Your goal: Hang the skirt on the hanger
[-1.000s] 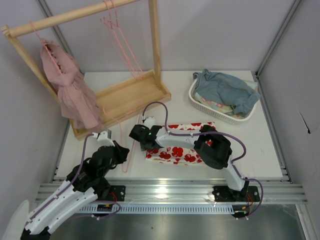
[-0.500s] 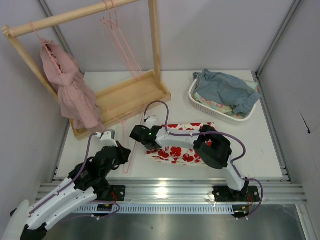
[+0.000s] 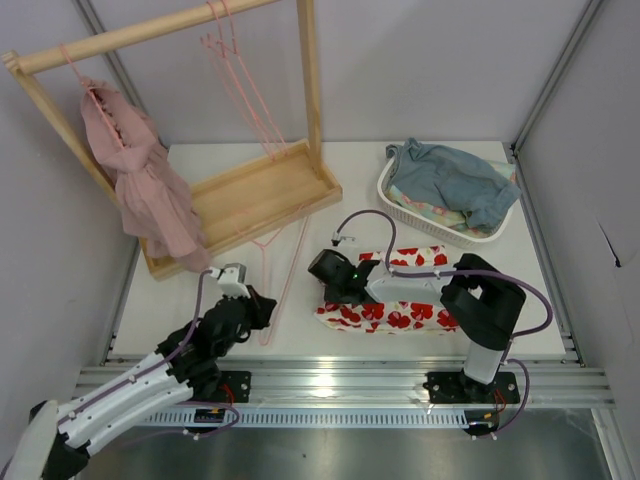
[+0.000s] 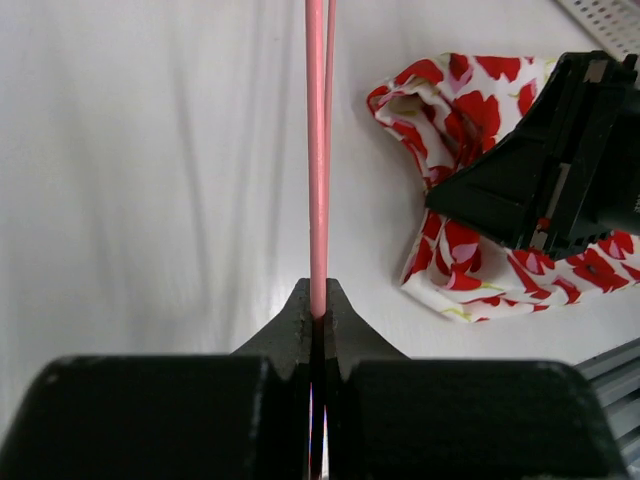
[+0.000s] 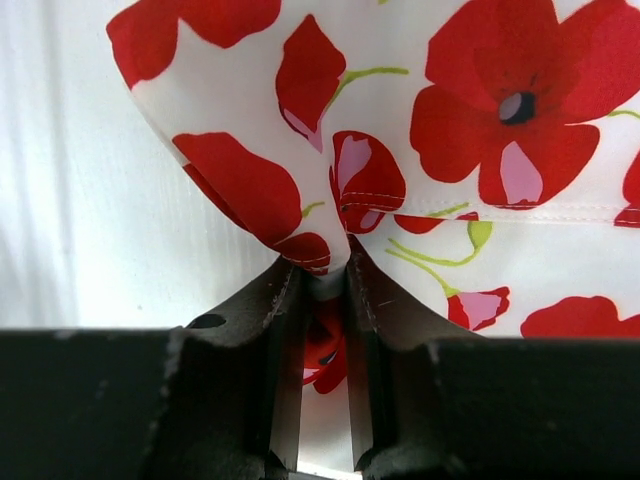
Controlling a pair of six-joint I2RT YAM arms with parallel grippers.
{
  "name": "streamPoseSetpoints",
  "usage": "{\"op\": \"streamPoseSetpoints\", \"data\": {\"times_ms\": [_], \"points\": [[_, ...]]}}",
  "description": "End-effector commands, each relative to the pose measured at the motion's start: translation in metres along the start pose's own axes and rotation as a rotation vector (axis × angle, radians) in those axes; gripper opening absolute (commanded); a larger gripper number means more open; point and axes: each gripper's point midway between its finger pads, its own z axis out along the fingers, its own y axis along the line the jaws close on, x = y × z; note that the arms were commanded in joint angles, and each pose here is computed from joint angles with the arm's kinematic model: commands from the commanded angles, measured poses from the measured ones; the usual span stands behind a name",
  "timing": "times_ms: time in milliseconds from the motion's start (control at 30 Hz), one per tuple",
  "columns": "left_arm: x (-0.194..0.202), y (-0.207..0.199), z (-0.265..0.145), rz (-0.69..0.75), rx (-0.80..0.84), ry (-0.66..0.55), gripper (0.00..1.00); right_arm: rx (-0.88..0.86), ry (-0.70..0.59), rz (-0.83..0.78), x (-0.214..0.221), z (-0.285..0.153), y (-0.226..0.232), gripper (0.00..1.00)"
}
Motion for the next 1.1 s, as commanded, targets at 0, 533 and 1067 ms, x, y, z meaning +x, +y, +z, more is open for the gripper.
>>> {"op": "streamPoseSetpoints", "data": {"times_ms": [0,533,1067], "points": [[-0.01,-0.03,0.012,-0.036,0.116,-0.076,0.0,-0.074,0.001,0.054,-0.003,-0.007,0.007,0.22],[0.05,-0.028,0.036,-0.059,-0.016,-0.04,0.0,-0.227,-0.02,0.083,-0.014,-0.019,0.038,0.21],[0.052,-0.037,0.033,-0.127,-0.004,-0.045,0.0,-0.24,-0.041,0.157,-0.031,-0.002,0.075,0.21]]}}
